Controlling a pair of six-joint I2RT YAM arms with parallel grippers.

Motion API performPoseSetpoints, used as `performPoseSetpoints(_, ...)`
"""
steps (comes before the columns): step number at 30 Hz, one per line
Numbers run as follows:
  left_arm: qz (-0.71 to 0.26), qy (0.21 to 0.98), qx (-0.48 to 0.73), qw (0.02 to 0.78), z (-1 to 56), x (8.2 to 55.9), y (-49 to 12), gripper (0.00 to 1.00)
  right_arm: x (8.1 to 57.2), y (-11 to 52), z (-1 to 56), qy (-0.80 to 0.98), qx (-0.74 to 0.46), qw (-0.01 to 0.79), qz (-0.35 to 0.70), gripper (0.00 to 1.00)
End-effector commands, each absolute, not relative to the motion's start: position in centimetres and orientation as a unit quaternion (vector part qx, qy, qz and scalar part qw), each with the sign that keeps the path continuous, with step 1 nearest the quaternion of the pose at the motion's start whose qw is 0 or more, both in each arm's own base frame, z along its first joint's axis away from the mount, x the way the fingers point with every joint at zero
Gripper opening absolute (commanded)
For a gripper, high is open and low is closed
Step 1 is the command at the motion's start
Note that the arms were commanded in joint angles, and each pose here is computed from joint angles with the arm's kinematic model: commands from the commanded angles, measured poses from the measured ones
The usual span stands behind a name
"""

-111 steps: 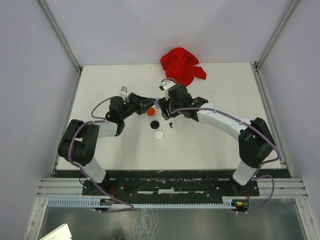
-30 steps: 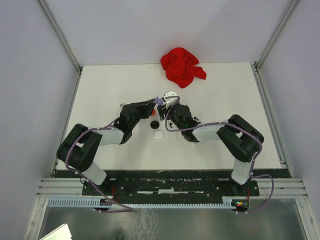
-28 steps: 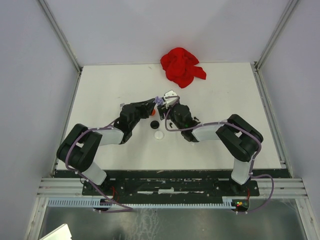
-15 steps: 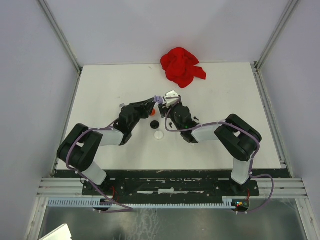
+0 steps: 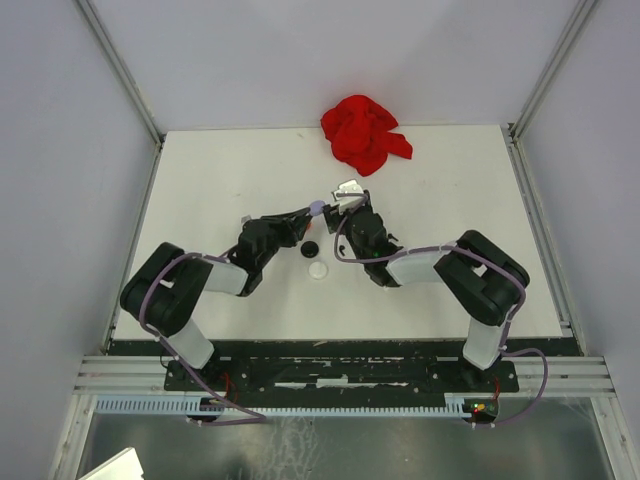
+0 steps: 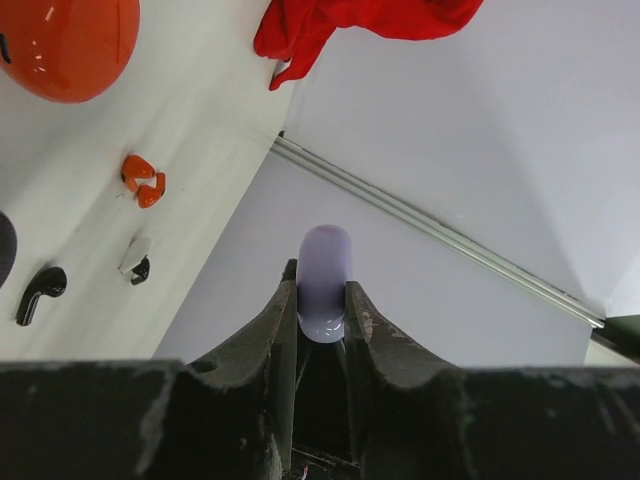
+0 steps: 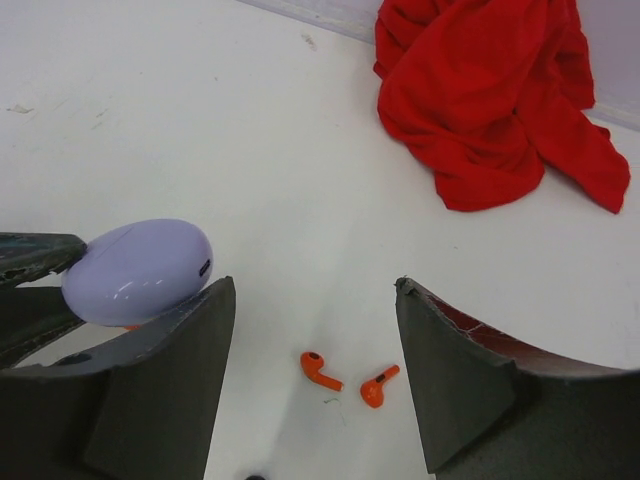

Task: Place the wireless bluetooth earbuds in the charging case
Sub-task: Close the charging case, then place the charging case at the center of the board.

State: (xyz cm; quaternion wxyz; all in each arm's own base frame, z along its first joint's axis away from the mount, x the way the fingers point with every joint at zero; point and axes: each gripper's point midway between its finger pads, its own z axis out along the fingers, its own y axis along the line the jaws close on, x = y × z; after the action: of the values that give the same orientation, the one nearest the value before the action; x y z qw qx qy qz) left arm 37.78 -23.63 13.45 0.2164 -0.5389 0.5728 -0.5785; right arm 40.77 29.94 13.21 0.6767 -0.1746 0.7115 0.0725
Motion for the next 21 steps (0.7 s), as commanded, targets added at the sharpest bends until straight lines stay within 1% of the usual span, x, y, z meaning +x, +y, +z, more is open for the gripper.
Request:
performPoseSetpoints(1, -0.578, 0.581, -0.516, 0.25, 14.1, 38.3, -22.2, 0.03, 40.8, 27.2, 17.4, 0.717, -0.103, 0.688, 0.051, 0.74)
performPoseSetpoints(4, -0.538, 0.616, -0.495, 0.294, 13.6, 39.9, -20.1, 0.03, 40.5, 26.4, 16.8, 0.771, -0.116, 0.625, 0.039, 0.78)
performPoseSetpoints(5, -0.521, 0.631, -0.479, 0.318, 13.5, 40.3, -19.5, 0.03, 40.4, 26.3, 16.6, 0.788, -0.119, 0.602, 0.043, 0.79)
performPoseSetpoints(8, -0.481, 0.658, -0.456, 0.356, 12.9, 41.5, -17.8, 0.03, 39.6, 26.1, 15.3, 0.831, -0.134, 0.535, 0.067, 0.81)
performPoseSetpoints(14, -0.416, 0.699, -0.422, 0.401, 11.3, 43.0, -16.6, 0.03, 37.8, 28.6, 13.7, 0.861, -0.197, 0.45, 0.131, 0.81)
performPoseSetpoints(19, -0.391, 0.711, -0.413, 0.414, 10.3, 43.8, -15.9, 0.03, 37.7, 31.4, 11.4, 0.883, -0.234, 0.375, 0.156, 0.79)
performPoseSetpoints(21, -0.379, 0.716, -0.411, 0.42, 10.0, 44.0, -15.6, 0.03, 38.2, 32.3, 10.8, 0.887, -0.235, 0.363, 0.165, 0.79)
